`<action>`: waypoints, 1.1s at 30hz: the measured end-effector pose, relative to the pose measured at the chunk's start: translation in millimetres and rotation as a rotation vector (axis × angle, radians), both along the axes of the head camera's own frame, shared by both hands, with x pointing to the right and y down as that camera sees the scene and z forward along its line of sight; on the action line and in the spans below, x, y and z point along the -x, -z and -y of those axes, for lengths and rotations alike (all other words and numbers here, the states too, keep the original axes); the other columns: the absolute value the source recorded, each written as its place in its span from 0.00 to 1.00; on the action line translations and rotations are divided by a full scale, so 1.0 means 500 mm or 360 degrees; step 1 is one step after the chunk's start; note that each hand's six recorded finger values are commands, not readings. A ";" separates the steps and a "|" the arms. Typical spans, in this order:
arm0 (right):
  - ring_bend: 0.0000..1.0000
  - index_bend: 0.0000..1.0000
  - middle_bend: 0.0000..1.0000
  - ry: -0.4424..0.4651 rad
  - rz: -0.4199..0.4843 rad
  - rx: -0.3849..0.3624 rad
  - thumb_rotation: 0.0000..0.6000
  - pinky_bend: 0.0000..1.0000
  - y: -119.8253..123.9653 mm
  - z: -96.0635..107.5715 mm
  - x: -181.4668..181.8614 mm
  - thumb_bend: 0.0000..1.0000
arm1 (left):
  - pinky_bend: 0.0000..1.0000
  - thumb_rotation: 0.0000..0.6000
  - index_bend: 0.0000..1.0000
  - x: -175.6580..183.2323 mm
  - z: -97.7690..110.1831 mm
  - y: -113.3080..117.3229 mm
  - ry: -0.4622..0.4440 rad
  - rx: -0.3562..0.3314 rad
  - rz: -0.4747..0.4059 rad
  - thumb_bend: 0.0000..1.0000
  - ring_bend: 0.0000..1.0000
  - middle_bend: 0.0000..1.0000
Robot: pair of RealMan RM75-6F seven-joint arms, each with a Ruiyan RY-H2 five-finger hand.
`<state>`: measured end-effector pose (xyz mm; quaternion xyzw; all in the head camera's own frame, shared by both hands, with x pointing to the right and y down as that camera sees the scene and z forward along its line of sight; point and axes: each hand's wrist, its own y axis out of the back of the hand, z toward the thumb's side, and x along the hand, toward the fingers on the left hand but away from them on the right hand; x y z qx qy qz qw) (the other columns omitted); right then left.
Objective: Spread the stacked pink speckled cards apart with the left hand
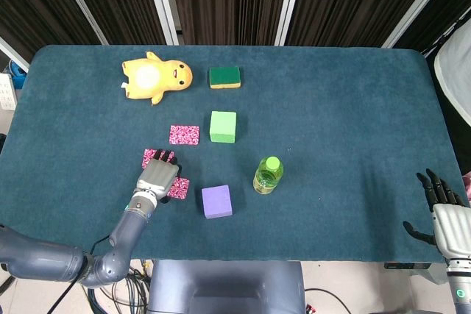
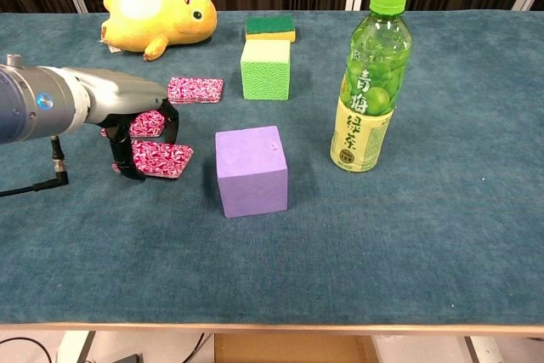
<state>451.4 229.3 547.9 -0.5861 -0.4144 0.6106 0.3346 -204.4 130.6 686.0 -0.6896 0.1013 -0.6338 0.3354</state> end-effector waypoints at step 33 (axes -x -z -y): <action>0.06 0.00 0.01 -0.0018 -0.0043 0.0012 1.00 0.21 -0.008 0.002 -0.006 0.19 | 0.00 1.00 0.20 0.066 0.089 0.179 -0.0064 -0.0445 -0.0302 0.14 0.00 0.15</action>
